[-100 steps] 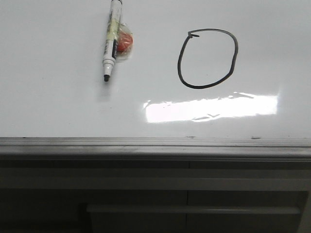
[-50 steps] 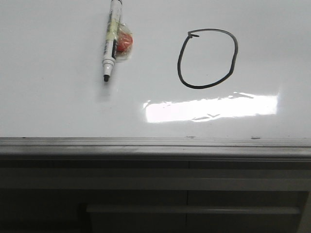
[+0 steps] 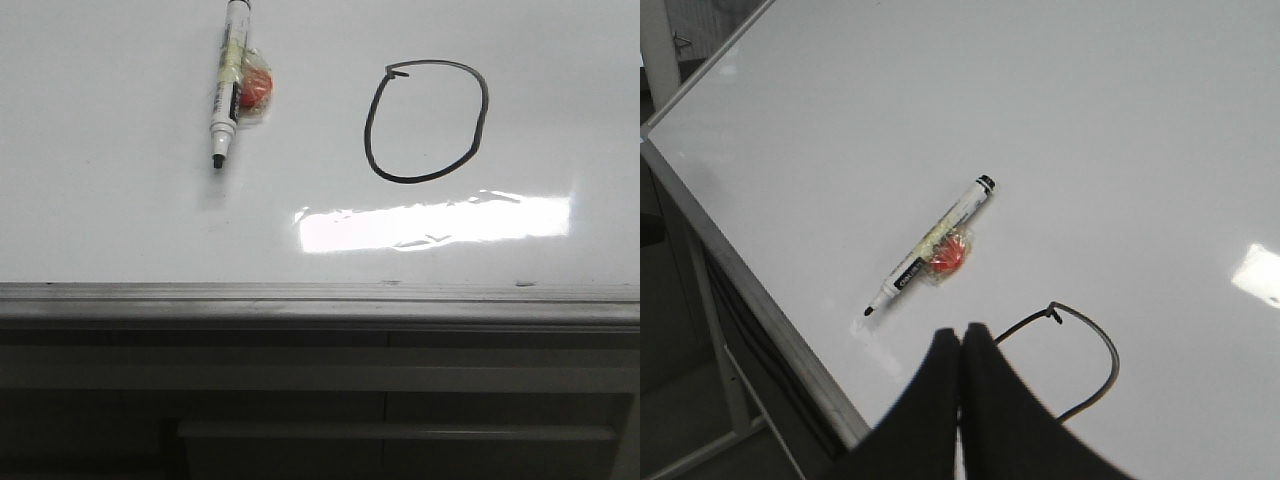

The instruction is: Write number 0 on whiteboard

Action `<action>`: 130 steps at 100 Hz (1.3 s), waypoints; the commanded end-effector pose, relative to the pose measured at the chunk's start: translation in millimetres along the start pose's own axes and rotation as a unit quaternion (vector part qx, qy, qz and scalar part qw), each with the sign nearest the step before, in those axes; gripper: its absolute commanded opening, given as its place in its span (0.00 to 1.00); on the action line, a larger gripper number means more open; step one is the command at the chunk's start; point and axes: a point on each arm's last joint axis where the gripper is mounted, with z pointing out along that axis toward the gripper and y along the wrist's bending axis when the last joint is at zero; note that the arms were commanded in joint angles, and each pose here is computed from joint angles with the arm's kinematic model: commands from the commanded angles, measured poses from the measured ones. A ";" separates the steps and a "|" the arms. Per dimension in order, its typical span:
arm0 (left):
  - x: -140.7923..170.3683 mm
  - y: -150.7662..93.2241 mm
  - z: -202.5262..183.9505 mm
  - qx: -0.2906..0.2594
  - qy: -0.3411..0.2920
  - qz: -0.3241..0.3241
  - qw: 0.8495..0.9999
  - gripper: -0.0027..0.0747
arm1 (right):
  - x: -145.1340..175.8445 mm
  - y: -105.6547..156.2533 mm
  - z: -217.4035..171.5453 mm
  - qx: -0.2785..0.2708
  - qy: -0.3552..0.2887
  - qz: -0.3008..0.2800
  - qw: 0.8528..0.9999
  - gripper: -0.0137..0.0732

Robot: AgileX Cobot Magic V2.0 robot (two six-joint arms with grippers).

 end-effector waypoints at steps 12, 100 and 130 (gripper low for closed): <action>5.6 0.5 1.4 -0.002 -0.019 -0.009 1.000 0.01 | 8.7 -11.4 -15.2 0.121 -0.102 -0.023 0.987 0.08; 5.7 0.5 1.4 -0.002 -0.018 -0.009 1.000 0.01 | 219.8 21.9 -26.1 0.244 0.057 0.032 0.968 0.08; 5.7 0.5 1.4 -0.002 -0.018 -0.009 1.000 0.01 | 219.5 21.9 -26.1 0.244 0.055 0.032 0.968 0.08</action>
